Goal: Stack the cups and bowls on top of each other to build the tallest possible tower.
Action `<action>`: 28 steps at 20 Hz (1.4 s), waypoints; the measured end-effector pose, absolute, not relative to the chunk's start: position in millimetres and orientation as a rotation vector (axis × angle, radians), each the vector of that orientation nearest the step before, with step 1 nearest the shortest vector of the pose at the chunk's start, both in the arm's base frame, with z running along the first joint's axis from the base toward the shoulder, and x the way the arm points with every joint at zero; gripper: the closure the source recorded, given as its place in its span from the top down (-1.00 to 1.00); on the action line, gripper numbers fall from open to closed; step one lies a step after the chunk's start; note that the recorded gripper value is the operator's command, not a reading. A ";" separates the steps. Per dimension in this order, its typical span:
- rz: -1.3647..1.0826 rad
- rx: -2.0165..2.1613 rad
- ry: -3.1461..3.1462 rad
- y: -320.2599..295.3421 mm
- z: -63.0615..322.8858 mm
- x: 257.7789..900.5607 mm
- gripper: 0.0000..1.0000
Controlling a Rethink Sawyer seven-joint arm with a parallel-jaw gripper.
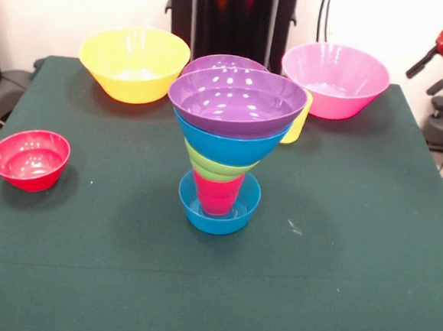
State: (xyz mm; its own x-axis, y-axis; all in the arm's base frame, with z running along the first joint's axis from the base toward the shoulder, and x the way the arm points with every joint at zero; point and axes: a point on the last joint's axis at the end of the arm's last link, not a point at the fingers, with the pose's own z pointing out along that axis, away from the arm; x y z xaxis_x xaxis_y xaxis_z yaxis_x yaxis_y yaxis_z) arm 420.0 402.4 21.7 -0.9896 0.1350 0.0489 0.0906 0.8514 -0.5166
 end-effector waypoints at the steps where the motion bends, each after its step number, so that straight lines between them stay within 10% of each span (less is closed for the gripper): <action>1: 0.813 -0.187 -2.940 402.8 26.3 421.6 1.00; 28: 0.820 -0.186 -2.980 381.8 53.7 435.3 1.00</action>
State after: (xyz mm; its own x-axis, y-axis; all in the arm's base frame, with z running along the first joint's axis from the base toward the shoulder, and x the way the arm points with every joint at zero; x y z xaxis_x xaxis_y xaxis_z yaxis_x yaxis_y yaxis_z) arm 435.3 381.8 53.7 -0.9918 0.1276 0.0121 0.1034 0.8525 -0.5124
